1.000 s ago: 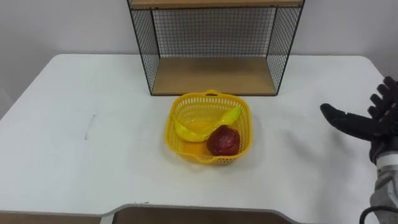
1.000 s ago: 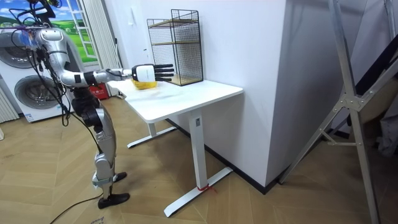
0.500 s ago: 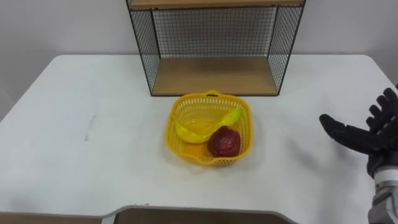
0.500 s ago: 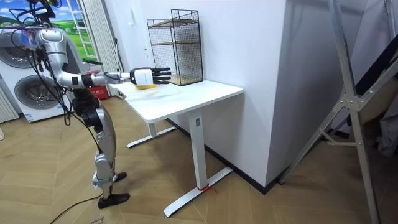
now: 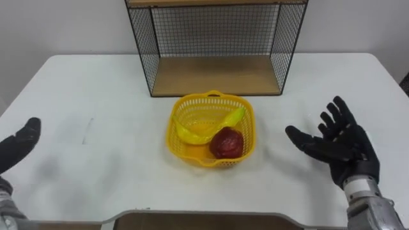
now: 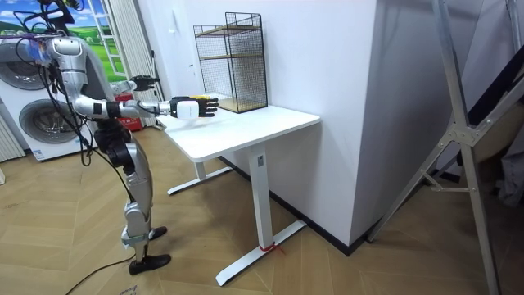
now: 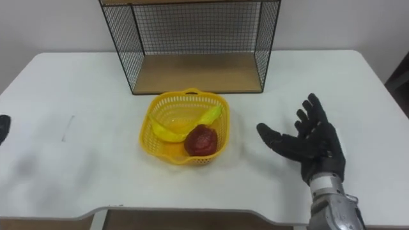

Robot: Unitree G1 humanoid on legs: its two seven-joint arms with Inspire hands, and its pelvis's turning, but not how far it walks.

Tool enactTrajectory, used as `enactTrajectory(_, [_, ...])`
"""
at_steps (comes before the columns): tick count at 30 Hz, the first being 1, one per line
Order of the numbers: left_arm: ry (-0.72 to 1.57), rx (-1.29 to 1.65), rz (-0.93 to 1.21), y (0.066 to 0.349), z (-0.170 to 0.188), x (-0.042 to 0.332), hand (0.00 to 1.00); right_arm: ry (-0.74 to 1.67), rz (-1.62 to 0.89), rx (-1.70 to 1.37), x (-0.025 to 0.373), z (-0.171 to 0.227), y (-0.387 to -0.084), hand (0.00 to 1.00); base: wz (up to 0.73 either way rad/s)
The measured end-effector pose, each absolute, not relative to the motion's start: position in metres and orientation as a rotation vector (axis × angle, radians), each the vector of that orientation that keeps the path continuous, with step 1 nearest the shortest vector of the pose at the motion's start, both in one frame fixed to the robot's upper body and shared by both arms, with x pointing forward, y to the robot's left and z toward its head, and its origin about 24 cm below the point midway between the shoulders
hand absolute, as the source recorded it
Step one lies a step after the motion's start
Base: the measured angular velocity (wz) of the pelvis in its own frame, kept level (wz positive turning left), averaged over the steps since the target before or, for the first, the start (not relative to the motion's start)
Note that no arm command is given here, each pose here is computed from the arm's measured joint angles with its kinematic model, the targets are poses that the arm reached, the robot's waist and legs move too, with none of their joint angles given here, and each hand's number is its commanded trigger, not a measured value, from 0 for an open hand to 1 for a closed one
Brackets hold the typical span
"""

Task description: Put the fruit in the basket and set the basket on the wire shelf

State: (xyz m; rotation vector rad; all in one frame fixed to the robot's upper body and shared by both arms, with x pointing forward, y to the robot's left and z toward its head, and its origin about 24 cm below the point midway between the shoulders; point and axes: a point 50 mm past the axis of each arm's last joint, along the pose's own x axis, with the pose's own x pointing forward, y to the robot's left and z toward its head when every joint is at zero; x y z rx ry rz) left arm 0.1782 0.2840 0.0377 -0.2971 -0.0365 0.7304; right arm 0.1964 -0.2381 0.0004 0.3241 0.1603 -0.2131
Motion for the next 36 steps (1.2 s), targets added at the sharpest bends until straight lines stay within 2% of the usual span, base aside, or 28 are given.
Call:
enactTrajectory(7, [0.041, -0.426, 0.46, 0.247, 0.016, 0.191, 0.0, 0.196, -0.14, 0.42, 0.197, -0.015, -0.222, 0.0, -0.07])
enactTrajectory(13, [0.088, -0.516, 0.334, 0.224, -0.001, 0.193, 0.0, 0.222, -0.116, 0.439, 0.199, -0.022, -0.214, 0.0, 0.0])
enactTrajectory(22, [0.145, -0.571, 0.24, 0.206, -0.013, 0.195, 0.0, 0.225, -0.053, 0.505, 0.201, -0.023, -0.199, 0.0, -0.01])
enactTrajectory(36, [0.202, -0.583, 0.146, 0.192, -0.022, 0.194, 0.0, 0.212, 0.009, 0.692, 0.211, -0.027, -0.185, 0.0, -0.03])
